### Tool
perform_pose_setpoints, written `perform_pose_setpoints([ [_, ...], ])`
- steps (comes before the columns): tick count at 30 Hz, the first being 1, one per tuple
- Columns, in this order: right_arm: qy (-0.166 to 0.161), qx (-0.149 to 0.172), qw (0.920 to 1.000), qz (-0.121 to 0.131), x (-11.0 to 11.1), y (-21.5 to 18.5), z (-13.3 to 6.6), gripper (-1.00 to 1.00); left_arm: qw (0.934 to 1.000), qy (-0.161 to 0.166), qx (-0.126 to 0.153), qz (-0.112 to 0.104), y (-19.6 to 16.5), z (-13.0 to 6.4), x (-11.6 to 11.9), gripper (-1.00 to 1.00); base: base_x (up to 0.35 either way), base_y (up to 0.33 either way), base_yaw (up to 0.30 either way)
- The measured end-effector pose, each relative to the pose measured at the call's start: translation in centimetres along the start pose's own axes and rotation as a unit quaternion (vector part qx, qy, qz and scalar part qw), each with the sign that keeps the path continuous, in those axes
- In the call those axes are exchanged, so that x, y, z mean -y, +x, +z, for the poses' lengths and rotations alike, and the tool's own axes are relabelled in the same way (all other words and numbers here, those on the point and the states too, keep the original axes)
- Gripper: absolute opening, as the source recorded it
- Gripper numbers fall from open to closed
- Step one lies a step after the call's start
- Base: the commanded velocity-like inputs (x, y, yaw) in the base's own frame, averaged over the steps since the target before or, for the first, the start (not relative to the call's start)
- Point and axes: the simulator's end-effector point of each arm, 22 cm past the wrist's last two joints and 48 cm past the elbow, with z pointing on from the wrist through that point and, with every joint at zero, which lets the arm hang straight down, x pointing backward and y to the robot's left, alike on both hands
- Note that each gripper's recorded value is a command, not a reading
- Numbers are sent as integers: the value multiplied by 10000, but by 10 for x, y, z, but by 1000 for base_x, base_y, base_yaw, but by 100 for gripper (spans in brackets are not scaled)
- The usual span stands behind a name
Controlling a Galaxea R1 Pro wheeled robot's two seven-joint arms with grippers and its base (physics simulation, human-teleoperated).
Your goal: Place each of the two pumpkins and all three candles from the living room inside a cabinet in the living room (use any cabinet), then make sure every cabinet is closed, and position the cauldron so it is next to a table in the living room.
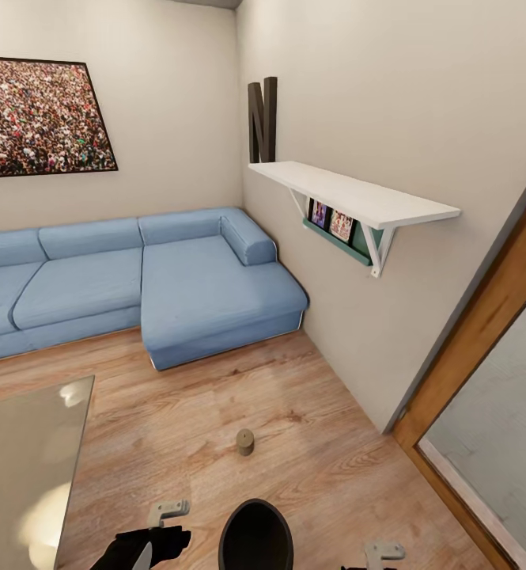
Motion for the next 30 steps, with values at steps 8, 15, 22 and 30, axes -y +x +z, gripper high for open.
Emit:
perform_pose_setpoints([
  [8, -138, -303, 9994, 26, -26, 9, -3, 100, 9999, 99, 2, 28, -6, -2, 15, 100, 0, 0, 0],
  [15, -438, -487, 9979, 19, -84, -68, -4, 100, 9994, 259, -201, 93, -56, -13, 41, 100, 0, 0, 0],
  [22, -228, -309, 9992, 61, -81, -111, -4, 100, 9987, 259, -393, 170, -55, -12, 69, 100, 0, 0, 0],
  [30, -201, -318, 9993, 58, -82, -109, -3, 100, 9996, 213, -40, 198, -73, -12, 73, 100, 0, 0, 0],
])
